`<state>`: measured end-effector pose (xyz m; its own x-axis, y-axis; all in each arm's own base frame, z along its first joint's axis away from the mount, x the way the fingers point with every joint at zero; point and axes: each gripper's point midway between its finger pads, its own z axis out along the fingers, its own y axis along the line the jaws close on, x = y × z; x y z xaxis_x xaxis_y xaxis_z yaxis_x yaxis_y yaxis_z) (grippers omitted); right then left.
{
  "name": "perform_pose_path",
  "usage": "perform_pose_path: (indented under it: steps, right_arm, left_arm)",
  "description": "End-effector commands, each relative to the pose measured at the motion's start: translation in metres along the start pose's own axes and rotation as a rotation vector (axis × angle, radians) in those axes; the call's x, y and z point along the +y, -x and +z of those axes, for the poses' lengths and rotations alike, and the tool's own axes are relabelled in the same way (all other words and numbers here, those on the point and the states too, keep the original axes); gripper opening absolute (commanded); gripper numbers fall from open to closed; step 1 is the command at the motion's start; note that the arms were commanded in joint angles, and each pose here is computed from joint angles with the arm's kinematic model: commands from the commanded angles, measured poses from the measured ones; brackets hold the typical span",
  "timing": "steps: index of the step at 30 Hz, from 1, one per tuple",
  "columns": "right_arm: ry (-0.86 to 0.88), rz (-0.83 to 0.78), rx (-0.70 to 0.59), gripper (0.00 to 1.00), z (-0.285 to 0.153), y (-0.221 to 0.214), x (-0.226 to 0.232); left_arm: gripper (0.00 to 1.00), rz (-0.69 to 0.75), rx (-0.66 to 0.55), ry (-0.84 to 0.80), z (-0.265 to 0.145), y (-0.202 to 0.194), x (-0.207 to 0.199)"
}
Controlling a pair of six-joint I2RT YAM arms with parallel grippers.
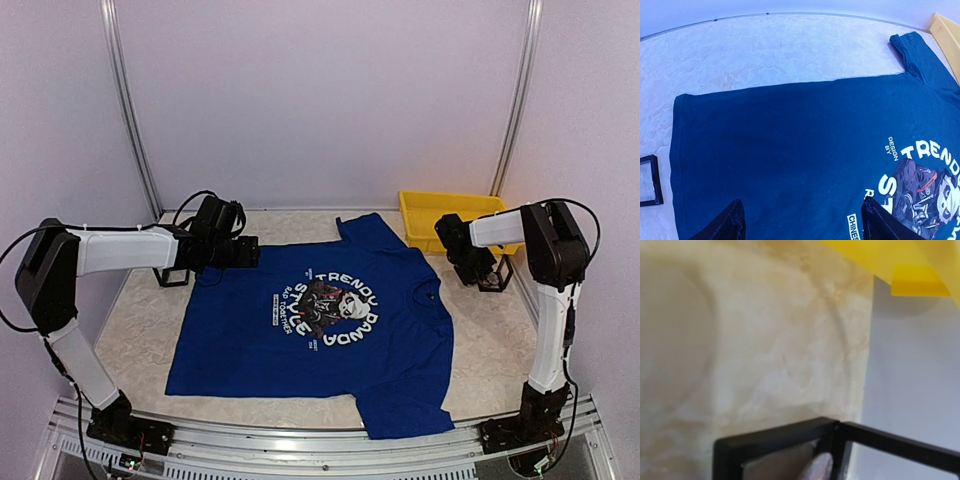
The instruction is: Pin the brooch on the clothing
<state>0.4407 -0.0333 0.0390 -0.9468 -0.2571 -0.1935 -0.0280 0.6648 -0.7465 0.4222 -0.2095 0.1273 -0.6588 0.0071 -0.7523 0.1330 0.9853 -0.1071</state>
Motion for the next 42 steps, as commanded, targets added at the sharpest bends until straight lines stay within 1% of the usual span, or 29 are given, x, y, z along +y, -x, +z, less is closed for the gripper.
perform_pose_path:
  steps: [1,4,5,10,19,22,25,30,42]
  right_arm:
    - [-0.033,0.022,-0.003,0.15,-0.002,-0.001,-0.015]
    - [-0.035,0.030,-0.010,0.15,-0.003,0.001,-0.016]
    - [-0.035,0.006,-0.010,0.15,-0.003,0.001,-0.016]
    - [-0.010,0.007,-0.003,0.18,-0.002,-0.003,-0.011]
    - [-0.001,0.005,-0.002,0.20,0.001,-0.007,-0.005]
    - [-0.013,0.011,-0.006,0.19,0.000,-0.006,-0.009]
    - [-0.046,0.027,-0.018,0.16,-0.004,-0.003,-0.019]
    - [-0.074,0.029,-0.031,0.14,-0.009,0.002,-0.029]
    - [-0.105,-0.003,-0.011,0.13,-0.005,-0.005,-0.029]
  left_arm:
    - [0.75,-0.007,-0.030,-0.011,-0.001,0.010,0.000]
    - [0.75,-0.009,-0.029,-0.020,0.000,0.010,-0.001]
    - [0.75,-0.009,-0.026,-0.023,0.000,0.010,-0.001]
    - [0.75,-0.010,-0.024,-0.016,0.001,0.009,0.001]
    - [0.75,-0.011,-0.025,-0.017,0.000,0.009,0.002]
    - [0.75,-0.011,-0.027,-0.012,-0.001,0.009,0.003]
    - [0.75,-0.012,-0.031,-0.017,-0.001,0.011,0.002]
    - [0.75,-0.011,-0.027,-0.019,-0.001,0.010,0.002]
    - [0.75,-0.012,-0.034,-0.019,-0.003,0.012,0.003]
